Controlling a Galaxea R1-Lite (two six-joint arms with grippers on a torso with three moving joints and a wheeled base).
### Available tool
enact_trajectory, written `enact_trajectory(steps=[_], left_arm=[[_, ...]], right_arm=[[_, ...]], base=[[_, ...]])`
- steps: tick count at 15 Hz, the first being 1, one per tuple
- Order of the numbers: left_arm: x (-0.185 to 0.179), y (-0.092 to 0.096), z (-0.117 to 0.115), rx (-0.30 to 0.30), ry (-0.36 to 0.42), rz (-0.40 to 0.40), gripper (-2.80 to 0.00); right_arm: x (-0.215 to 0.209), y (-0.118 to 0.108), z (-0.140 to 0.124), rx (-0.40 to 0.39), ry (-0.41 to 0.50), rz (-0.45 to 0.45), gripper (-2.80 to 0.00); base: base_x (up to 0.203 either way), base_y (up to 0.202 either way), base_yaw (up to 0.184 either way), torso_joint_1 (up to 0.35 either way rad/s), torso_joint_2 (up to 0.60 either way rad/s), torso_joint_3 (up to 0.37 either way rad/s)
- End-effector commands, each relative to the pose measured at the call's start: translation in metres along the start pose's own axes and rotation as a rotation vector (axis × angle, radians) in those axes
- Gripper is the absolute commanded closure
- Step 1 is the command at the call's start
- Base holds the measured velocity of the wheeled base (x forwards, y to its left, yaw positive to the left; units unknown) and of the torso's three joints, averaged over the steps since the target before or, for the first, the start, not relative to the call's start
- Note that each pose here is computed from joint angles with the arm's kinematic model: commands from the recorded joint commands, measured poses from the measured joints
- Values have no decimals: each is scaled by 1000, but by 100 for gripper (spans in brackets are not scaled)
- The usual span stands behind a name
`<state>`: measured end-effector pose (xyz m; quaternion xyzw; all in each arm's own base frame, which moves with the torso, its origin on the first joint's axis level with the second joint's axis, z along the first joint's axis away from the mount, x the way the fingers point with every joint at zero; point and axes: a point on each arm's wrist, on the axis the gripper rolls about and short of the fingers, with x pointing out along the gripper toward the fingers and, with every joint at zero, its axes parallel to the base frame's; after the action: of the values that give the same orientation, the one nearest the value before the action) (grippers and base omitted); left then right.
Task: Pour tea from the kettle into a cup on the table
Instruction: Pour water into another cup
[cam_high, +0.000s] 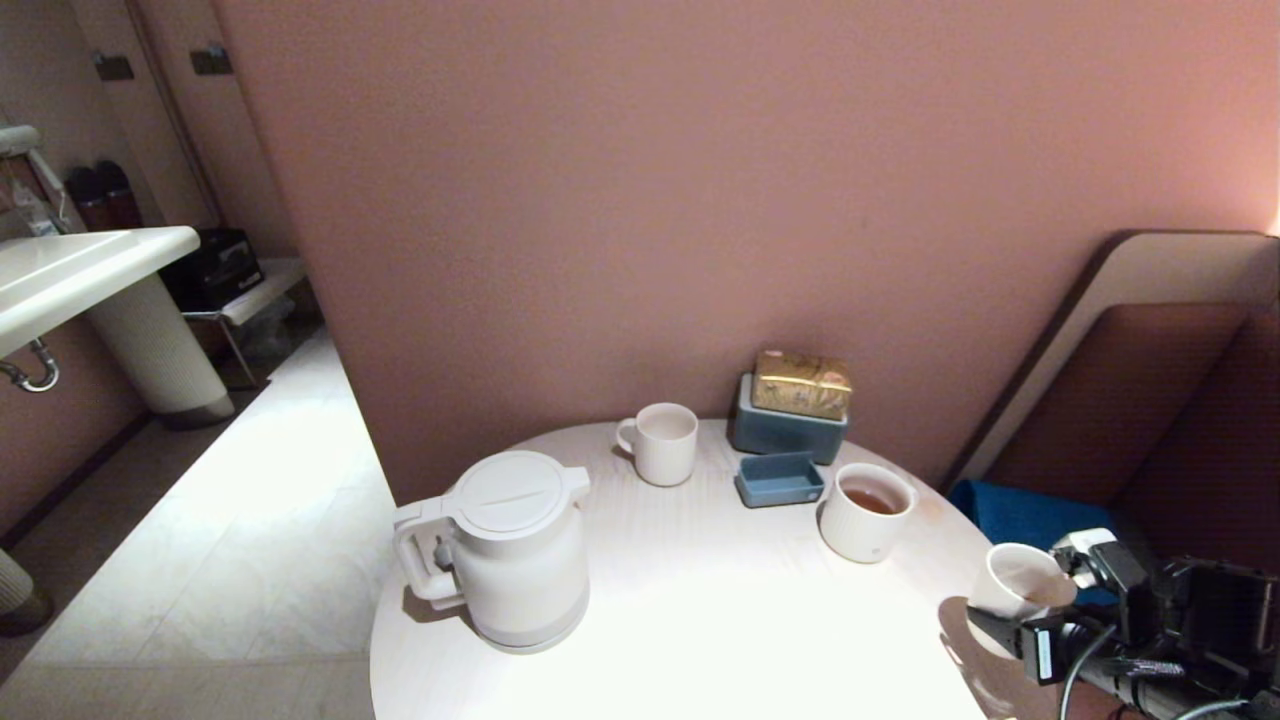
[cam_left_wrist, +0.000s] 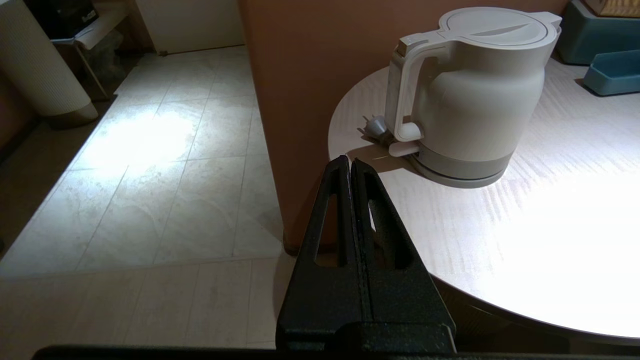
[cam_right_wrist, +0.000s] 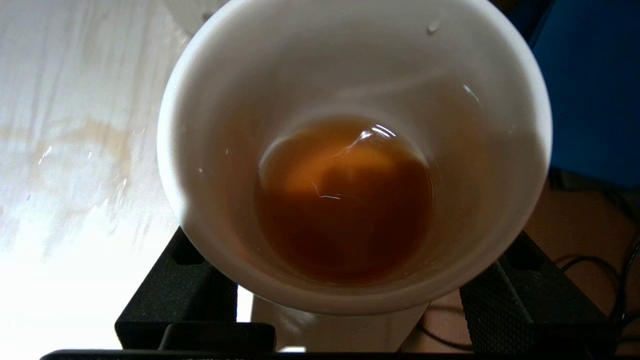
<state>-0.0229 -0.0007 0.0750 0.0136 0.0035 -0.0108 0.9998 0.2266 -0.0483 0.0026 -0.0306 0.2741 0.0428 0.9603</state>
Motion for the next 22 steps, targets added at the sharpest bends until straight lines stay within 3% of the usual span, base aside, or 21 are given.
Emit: enact_trajectory(steps=[1, 9, 16, 22], left_arm=[[0, 0, 0, 0, 0, 0, 0], [0, 0, 0, 0, 0, 0, 0], [0, 0, 0, 0, 0, 0, 0], [0, 0, 0, 0, 2, 0, 0]], right_arm=[[4, -7, 9, -14, -73, -28, 0], [22, -20, 39, -34, -152, -73, 0], [27, -36, 107, 3, -142, -75, 0], [55, -34, 119, -12, -141, -69, 0]], base=[[0, 0, 0, 0, 0, 0], [0, 0, 0, 0, 0, 0], [0, 0, 0, 0, 0, 0], [0, 0, 0, 0, 0, 0]])
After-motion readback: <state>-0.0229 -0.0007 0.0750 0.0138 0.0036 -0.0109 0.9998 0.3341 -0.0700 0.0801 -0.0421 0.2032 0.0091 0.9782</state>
